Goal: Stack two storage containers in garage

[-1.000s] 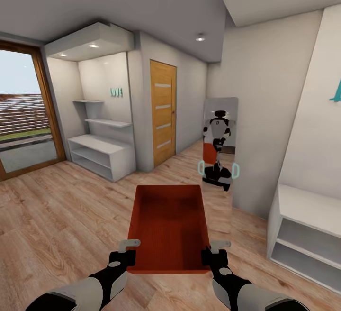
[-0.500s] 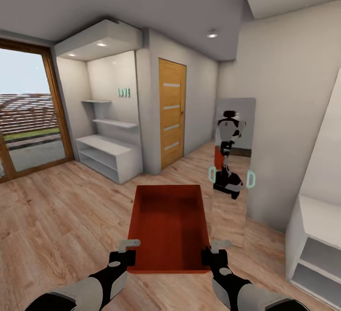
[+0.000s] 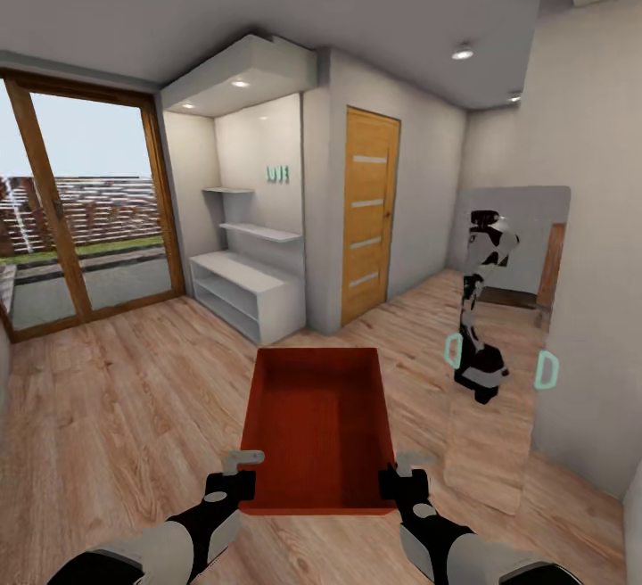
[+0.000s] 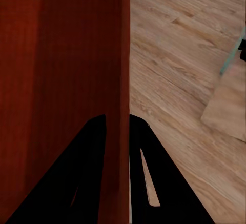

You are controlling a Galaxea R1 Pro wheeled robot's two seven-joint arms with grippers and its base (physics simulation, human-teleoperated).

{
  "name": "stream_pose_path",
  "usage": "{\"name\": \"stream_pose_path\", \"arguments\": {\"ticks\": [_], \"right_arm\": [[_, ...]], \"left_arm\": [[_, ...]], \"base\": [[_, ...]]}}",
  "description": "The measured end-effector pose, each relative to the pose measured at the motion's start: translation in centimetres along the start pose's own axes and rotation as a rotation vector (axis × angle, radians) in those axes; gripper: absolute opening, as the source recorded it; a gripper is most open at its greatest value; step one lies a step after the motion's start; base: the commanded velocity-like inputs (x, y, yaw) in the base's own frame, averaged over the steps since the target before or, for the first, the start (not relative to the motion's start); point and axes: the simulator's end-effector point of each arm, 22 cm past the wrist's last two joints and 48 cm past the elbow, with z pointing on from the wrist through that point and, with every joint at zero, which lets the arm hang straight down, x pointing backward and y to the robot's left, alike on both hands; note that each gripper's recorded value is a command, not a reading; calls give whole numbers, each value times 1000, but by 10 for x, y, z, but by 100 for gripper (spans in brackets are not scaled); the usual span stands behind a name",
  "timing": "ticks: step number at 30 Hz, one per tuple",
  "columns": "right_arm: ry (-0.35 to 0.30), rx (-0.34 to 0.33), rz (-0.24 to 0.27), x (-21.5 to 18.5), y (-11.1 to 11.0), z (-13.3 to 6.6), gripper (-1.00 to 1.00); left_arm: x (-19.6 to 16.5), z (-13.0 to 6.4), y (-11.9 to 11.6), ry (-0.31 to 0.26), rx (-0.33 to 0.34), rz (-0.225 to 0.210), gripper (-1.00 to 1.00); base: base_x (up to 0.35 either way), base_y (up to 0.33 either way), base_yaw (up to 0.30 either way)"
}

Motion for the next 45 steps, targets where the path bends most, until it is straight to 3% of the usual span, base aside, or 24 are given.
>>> {"name": "stream_pose_path", "arguments": {"ticks": [45], "right_arm": [[-1, 0, 0, 0, 0, 0, -100]], "left_arm": [[0, 0, 0, -1, 0, 0, -100]], "base": [[322, 9, 10]]}}
